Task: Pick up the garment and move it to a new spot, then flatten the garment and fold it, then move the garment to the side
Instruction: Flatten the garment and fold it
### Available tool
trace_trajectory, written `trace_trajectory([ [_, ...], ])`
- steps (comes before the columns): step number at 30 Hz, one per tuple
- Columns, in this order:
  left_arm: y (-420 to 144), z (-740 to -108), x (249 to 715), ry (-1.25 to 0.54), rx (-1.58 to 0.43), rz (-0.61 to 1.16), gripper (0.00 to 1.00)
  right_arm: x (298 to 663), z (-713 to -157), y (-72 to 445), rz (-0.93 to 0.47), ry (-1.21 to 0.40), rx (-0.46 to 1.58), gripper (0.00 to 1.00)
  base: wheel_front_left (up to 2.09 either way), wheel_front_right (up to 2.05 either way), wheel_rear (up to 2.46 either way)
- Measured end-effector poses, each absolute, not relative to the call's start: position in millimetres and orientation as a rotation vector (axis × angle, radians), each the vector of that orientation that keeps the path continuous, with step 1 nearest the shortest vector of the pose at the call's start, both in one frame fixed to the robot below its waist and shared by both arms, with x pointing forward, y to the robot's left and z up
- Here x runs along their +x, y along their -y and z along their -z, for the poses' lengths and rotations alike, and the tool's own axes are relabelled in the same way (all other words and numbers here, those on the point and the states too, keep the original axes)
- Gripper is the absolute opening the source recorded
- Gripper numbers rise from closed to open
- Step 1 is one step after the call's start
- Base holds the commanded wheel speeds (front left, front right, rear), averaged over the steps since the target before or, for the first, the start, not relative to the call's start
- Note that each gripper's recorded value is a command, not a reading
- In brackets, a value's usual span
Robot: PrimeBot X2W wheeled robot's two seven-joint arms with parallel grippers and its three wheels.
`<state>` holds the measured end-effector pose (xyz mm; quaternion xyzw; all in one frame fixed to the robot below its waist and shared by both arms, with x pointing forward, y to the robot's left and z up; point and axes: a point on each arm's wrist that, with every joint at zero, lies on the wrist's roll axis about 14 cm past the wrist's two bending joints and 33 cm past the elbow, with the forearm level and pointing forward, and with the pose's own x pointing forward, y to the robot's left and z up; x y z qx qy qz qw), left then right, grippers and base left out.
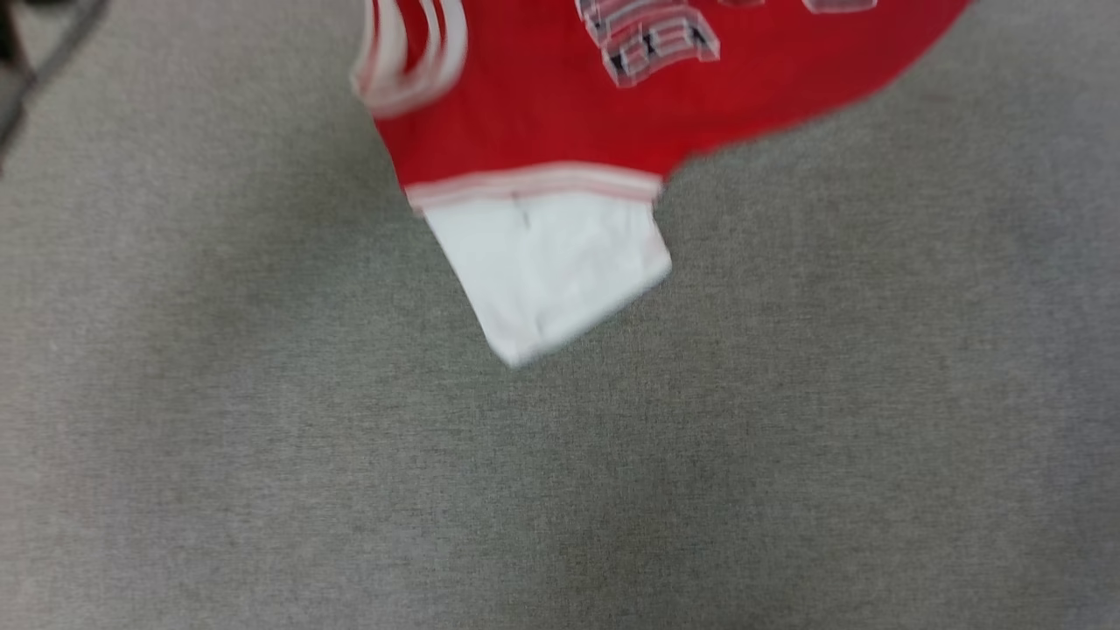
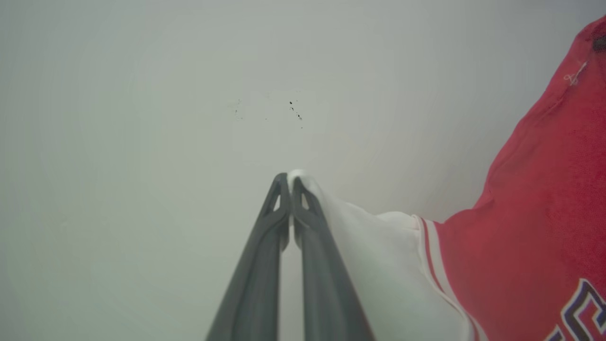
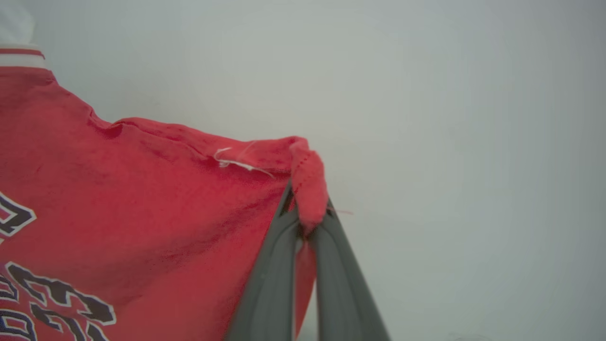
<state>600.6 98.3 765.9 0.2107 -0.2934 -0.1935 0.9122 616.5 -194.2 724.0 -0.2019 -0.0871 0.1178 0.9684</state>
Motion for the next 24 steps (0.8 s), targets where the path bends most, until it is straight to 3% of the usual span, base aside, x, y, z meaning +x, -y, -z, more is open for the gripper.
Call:
trace_trajectory([
  [13, -114, -843, 652, 0.768, 0.492, 0.296, 0.0, 681, -796, 167, -0.189, 0.383, -0.468, 0.0, 0.0, 0.0, 0.0],
  [19, -125, -846, 667, 0.756, 0.505, 0.271, 0.0, 703, -791, 164, -0.184, 0.382, -0.456, 0.0, 0.0, 0.0, 0.0],
  [24, -129, -813, 689, 0.674, 0.5, 0.286, 0.0, 726, -750, 165, -0.195, 0.305, -0.44, 0.0, 0.0, 0.0, 0.0],
])
